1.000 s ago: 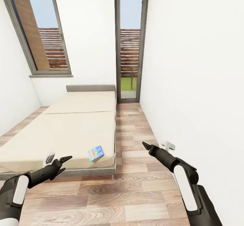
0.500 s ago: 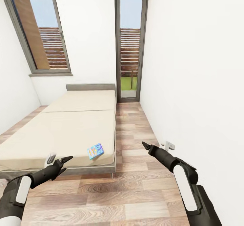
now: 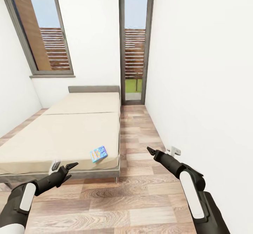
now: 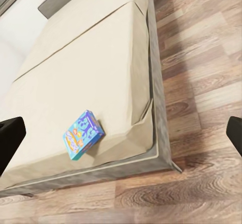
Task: Put all the toys in the child's room - the three board games (two on the bed and one on the table), the two jigsaw puzzles on the table, and the tennis ball on the table - inside the toy box on the table in the child's room.
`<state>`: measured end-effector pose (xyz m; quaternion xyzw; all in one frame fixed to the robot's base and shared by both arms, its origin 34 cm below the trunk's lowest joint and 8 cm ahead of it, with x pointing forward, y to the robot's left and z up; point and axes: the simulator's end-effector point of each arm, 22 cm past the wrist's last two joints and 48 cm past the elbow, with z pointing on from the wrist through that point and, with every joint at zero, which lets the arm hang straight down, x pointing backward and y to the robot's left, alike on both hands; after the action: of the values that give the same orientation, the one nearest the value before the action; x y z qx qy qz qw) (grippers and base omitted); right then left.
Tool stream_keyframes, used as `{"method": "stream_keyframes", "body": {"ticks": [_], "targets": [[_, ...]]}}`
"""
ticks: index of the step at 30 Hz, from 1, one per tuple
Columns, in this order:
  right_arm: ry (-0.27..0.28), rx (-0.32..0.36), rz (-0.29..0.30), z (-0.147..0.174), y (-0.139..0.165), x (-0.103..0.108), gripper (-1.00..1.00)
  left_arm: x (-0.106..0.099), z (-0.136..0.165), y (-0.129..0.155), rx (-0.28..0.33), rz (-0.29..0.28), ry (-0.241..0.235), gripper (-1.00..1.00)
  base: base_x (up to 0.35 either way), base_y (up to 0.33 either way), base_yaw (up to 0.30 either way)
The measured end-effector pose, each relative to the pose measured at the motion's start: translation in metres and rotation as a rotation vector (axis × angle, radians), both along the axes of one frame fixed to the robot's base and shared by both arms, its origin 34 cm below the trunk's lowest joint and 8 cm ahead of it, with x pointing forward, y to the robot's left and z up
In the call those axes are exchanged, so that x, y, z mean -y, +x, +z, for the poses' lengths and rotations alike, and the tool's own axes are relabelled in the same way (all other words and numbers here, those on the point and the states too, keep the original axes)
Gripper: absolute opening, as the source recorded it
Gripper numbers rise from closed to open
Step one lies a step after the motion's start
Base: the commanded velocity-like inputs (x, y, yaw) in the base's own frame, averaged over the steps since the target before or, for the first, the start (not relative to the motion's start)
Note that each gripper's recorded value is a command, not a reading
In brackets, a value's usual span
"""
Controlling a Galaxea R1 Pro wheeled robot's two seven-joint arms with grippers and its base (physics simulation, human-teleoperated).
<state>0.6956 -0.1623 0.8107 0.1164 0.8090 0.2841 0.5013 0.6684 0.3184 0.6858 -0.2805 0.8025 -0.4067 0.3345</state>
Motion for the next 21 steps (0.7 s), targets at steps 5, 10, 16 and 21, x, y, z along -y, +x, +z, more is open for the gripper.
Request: {"method": "stream_keyframes", "body": {"ticks": [5,10,16,21], "targets": [[0.0,-0.003,0.001,-0.011,-0.001,0.0,1.0,0.013,-0.01,-0.001,0.003,-0.011,-0.021,1.0,0.0,0.0,0.0],[0.0,-0.006,0.002,-0.023,-0.003,-0.001,1.0,0.032,-0.022,-0.002,0.003,-0.029,-0.048,1.0,0.0,0.0,0.0],[0.0,-0.013,0.003,-0.037,-0.005,-0.001,1.0,0.057,-0.034,-0.002,0.011,-0.063,-0.058,1.0,0.0,0.0,0.0],[0.0,-0.015,0.003,-0.048,-0.007,-0.001,1.0,0.067,-0.043,-0.001,0.031,-0.081,-0.039,1.0,0.0,0.0,0.0]]}}
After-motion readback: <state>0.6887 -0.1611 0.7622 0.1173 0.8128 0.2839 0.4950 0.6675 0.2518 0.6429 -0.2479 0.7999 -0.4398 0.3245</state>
